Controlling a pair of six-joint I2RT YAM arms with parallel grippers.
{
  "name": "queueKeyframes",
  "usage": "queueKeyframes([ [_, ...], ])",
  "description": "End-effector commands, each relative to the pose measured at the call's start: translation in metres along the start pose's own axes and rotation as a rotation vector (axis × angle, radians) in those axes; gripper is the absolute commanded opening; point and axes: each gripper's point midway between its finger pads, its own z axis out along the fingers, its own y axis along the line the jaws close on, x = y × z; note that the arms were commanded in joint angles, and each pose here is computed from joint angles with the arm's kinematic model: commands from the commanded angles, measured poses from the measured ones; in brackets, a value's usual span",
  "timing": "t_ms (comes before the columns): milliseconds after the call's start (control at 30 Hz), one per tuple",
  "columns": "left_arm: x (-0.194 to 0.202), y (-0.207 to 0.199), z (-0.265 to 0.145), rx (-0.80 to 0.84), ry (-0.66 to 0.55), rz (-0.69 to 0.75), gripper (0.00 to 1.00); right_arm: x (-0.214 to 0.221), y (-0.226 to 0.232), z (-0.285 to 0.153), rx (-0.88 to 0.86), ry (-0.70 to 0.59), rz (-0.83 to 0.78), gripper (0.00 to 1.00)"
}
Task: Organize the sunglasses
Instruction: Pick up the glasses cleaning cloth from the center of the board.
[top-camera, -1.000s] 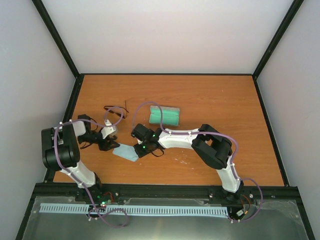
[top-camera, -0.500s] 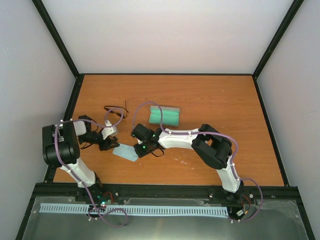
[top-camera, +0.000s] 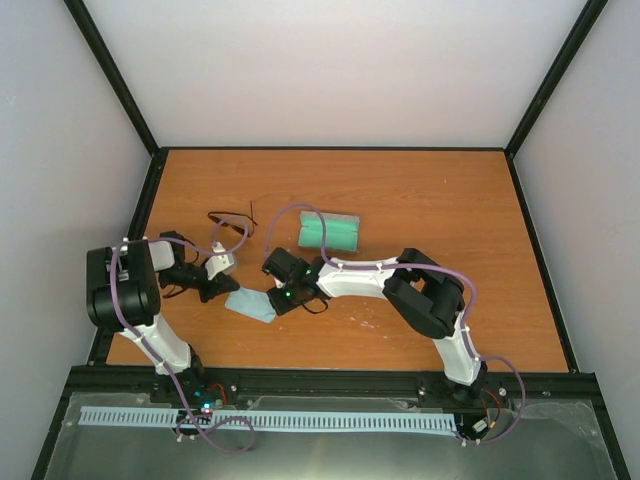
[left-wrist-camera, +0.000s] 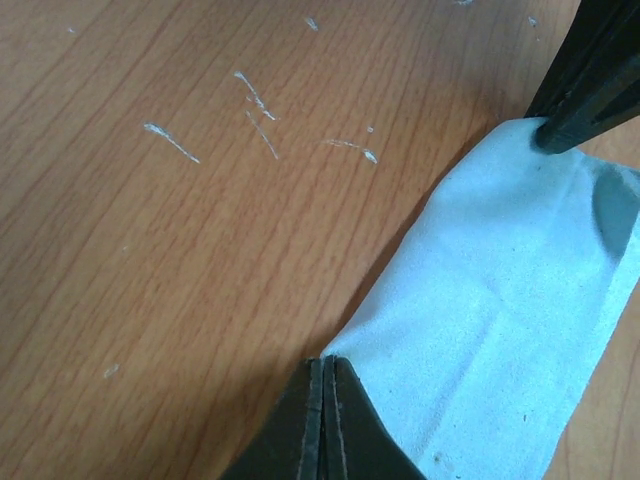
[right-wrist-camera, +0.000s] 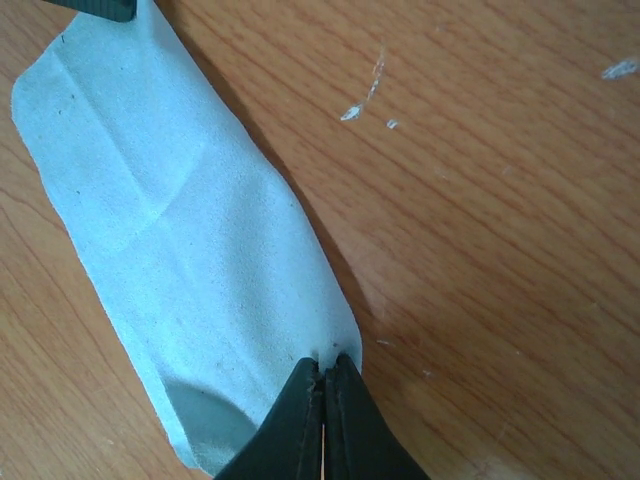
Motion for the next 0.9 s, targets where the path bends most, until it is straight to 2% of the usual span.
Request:
queueKeyframes([
  [0,0.002,-0.004,-0.001,0.027,0.027,-0.007,0.01,0.032,-0.030,0.011,0.108,0.075,0.033,0.03],
  [400,-0.042,0.002,-0.003,0.048,-0.061,-0.001,0.00,0.015,-0.046,-0.013,0.169,-0.029,0.066,0.03],
  [867,-0.085,0.017,0.010,0.022,-0.086,0.033,0.01,-0.006,-0.076,-0.045,0.265,-0.163,0.121,0.03],
])
